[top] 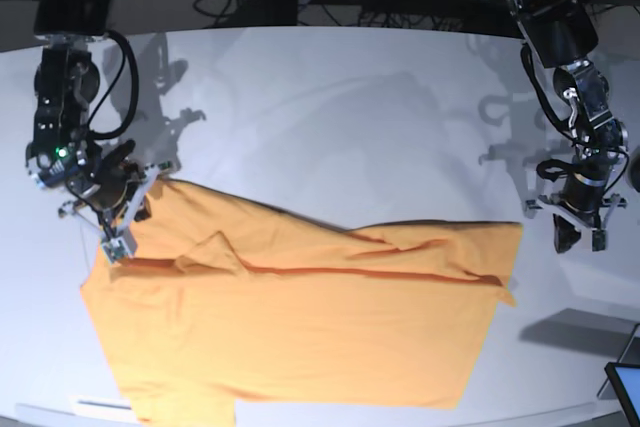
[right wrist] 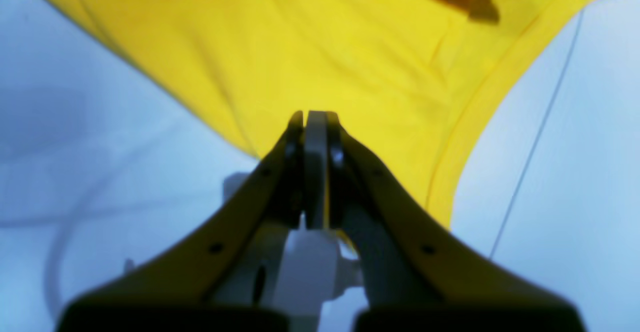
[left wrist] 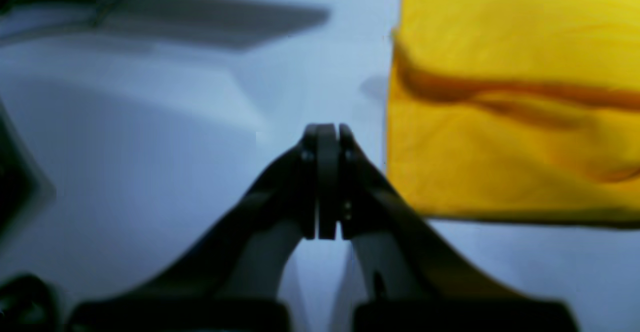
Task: Fold the T-shirt properly
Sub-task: 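Lower the left gripper to the other end of the folded edge and grasp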
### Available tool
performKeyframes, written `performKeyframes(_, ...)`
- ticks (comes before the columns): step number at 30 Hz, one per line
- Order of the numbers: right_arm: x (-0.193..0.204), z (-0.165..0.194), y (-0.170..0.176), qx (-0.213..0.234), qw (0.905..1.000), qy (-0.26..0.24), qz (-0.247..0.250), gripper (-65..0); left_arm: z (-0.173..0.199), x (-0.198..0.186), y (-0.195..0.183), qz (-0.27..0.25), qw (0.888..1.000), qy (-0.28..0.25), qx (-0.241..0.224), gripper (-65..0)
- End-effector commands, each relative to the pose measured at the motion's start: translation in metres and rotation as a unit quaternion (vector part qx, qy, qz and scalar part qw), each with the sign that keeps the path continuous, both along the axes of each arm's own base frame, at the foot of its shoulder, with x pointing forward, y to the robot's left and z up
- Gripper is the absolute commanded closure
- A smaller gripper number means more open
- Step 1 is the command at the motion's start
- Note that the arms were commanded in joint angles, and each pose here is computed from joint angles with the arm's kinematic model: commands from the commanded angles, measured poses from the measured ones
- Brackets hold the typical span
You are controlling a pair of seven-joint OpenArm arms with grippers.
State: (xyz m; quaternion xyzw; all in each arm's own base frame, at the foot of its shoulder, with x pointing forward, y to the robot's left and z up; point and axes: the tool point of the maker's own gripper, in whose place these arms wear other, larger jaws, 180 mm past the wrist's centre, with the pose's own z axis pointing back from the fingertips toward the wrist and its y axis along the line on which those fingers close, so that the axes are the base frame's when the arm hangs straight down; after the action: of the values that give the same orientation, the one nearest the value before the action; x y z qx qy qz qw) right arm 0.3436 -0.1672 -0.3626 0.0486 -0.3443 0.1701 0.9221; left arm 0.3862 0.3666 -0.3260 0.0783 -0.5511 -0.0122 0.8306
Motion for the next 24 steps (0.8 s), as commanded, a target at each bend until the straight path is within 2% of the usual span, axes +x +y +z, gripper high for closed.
performKeyframes(1,0.014,0.012,-0.003,0.002,0.9997,-0.024,-0.002,0.0,0.024,0.014,0.002,-0.008,0.999,-0.035,0.009,0.0)
performKeyframes(5,0.025,0.006,-0.002,0.019,0.9992,-0.035,-0.007,0.0,0.018,0.027,-0.017,-0.049,0.998,-0.042,0.026,0.0)
performKeyframes(7,0.027,0.003,-0.002,0.029,0.9986,-0.042,-0.01,0.0,0.013,0.029,-0.021,-0.056,0.997,-0.039,0.037,0.0)
performKeyframes(11,0.032,-0.007,0.002,0.044,0.9971,-0.061,-0.01,0.0,0.016,0.037,-0.023,-0.055,0.997,-0.052,0.03,0.0)
performKeyframes(15,0.036,-0.018,0.023,-0.021,0.9927,-0.108,0.051,0.0,0.02,0.041,-0.025,-0.057,0.996,-0.057,0.028,0.0)
performKeyframes(19,0.04,-0.026,0.047,-0.025,0.9864,-0.144,0.075,0.0,0.021,0.042,-0.025,-0.057,0.996,-0.06,0.027,0.0)
performKeyframes(24,0.049,-0.024,0.059,0.016,0.982,-0.175,0.071,0.0,0.028,0.048,-0.026,-0.057,0.996,-0.069,0.026,0.0)
